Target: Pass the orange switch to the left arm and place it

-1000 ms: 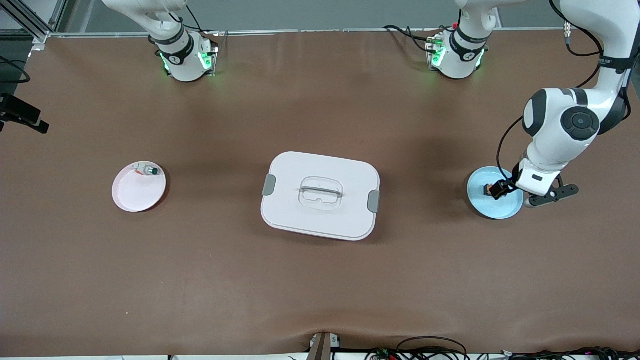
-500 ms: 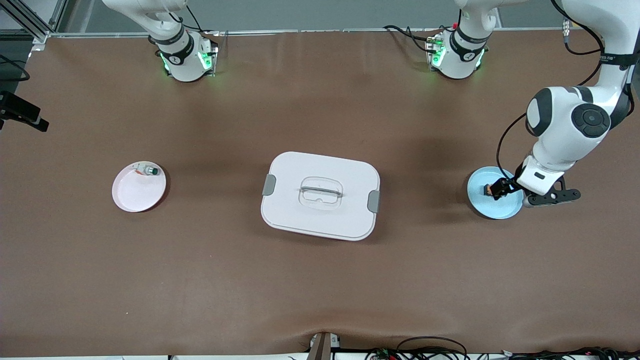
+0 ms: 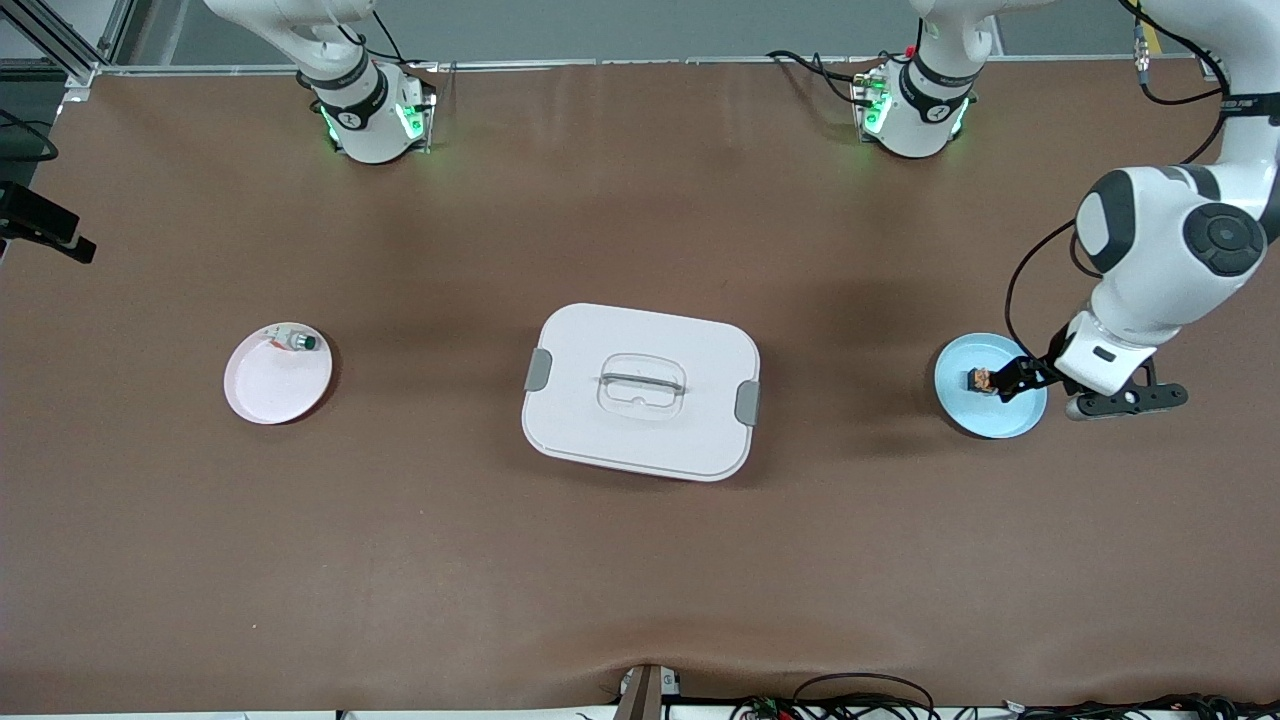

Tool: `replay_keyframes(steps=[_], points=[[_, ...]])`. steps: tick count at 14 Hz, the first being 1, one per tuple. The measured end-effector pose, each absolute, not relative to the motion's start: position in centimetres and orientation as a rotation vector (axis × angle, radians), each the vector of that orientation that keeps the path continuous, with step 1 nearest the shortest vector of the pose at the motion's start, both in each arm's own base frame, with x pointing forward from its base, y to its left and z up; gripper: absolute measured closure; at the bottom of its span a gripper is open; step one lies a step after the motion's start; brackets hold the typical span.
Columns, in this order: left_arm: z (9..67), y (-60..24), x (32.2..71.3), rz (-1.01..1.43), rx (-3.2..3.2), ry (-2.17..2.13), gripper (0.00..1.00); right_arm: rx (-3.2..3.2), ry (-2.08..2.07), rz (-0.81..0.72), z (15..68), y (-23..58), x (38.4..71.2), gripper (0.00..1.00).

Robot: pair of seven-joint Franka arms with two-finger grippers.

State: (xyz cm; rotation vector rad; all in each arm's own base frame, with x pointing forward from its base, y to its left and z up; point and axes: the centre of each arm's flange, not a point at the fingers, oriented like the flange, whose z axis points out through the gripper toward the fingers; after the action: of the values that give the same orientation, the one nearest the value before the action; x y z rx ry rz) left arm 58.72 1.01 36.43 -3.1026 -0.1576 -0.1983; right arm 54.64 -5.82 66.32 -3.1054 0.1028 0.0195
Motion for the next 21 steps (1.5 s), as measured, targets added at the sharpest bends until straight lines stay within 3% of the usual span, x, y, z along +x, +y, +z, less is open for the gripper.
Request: replay_keyframes(steps=[14,21], points=[[49.9,-1.2,60.8,-0.072,-3.095,-0.121,0.00,-3.106,0.102,0.015,66.4,-5.8,54.6,0.00],[55.5,-2.1,59.1,-0.156,-3.115,-0.127,0.00,-3.106,0.101,0.015,66.4,-5.8,54.6,0.00]])
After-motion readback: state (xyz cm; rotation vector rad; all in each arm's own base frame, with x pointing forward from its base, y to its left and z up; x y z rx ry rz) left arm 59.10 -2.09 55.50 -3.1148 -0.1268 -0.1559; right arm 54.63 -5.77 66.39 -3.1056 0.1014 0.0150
